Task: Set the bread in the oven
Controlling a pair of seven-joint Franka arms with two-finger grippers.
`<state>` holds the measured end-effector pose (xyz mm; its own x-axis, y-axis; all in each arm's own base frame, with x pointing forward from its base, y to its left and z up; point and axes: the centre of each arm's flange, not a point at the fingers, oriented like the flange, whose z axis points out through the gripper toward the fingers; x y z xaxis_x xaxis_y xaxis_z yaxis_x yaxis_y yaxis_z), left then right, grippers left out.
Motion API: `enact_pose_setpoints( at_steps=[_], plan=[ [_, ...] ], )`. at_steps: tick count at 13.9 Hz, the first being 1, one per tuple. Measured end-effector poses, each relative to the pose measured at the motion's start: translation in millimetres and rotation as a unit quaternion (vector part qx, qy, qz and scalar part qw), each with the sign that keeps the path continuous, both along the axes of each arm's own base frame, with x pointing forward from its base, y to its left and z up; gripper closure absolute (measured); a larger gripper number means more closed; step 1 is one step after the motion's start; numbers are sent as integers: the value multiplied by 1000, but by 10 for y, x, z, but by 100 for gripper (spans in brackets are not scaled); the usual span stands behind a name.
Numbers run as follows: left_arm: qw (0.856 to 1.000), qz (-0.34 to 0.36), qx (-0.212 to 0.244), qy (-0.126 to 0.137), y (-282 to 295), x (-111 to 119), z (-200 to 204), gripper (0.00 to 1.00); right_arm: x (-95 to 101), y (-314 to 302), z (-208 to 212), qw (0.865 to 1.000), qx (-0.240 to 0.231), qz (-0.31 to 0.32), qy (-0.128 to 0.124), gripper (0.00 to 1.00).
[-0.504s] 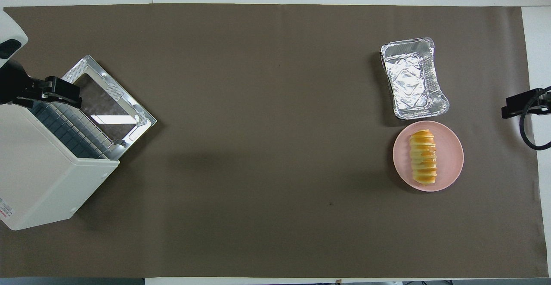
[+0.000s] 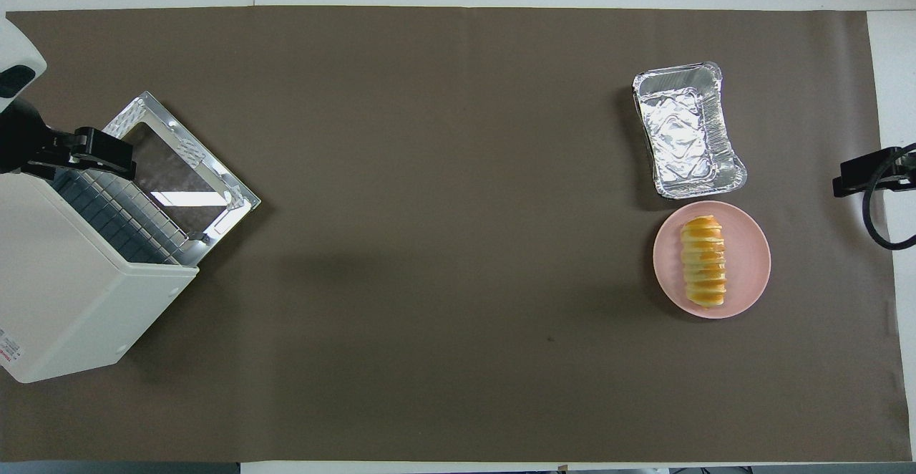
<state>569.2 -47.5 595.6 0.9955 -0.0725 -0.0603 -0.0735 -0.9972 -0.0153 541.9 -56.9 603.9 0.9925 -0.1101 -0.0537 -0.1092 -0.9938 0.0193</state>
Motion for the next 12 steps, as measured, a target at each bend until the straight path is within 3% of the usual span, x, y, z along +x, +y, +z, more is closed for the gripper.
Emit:
enact_pose_setpoints(
  at_steps=[4, 9, 12],
  plan=[
    [1000, 0, 0, 0, 0, 0, 0, 0, 69, 283, -237, 1000, 4, -12, -8, 0],
    [1000, 0, 0, 0, 0, 0, 0, 0, 72, 303, -1164, 1000, 5, -9, 2, 0],
    [1000, 0, 0, 0, 0, 0, 0, 0, -51, 491, -1756, 1000, 5, 8, 15, 0]
  ],
)
